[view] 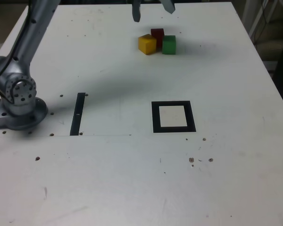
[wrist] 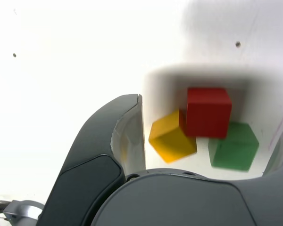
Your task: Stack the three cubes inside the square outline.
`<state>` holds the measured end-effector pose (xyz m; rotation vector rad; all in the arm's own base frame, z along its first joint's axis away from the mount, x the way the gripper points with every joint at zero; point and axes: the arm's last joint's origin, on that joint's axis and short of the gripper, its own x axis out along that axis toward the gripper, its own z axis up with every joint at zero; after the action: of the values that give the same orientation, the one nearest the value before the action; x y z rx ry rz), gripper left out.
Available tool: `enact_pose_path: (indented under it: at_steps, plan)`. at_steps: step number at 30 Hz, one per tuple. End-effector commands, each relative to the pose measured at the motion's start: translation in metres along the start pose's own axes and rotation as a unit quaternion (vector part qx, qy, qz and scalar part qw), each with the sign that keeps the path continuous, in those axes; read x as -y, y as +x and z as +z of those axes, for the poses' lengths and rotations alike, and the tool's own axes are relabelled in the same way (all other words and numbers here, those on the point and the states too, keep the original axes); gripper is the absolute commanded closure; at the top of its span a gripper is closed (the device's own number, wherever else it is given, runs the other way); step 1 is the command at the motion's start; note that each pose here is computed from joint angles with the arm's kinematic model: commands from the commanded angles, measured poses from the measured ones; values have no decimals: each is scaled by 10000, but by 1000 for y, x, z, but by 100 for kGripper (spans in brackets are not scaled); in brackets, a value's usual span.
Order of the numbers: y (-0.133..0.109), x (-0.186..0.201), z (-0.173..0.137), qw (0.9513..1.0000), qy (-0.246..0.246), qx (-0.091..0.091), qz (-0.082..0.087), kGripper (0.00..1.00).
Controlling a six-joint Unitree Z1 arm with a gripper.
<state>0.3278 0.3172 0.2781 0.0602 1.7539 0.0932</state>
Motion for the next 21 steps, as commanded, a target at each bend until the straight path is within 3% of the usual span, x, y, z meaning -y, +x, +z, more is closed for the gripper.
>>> enact_pose_path:
  at_steps: [1,21]
  plan:
    - [5,-4,3,10000,15,-48,-18,1]
    - [42,-14,27,9995,69,-243,-202,4]
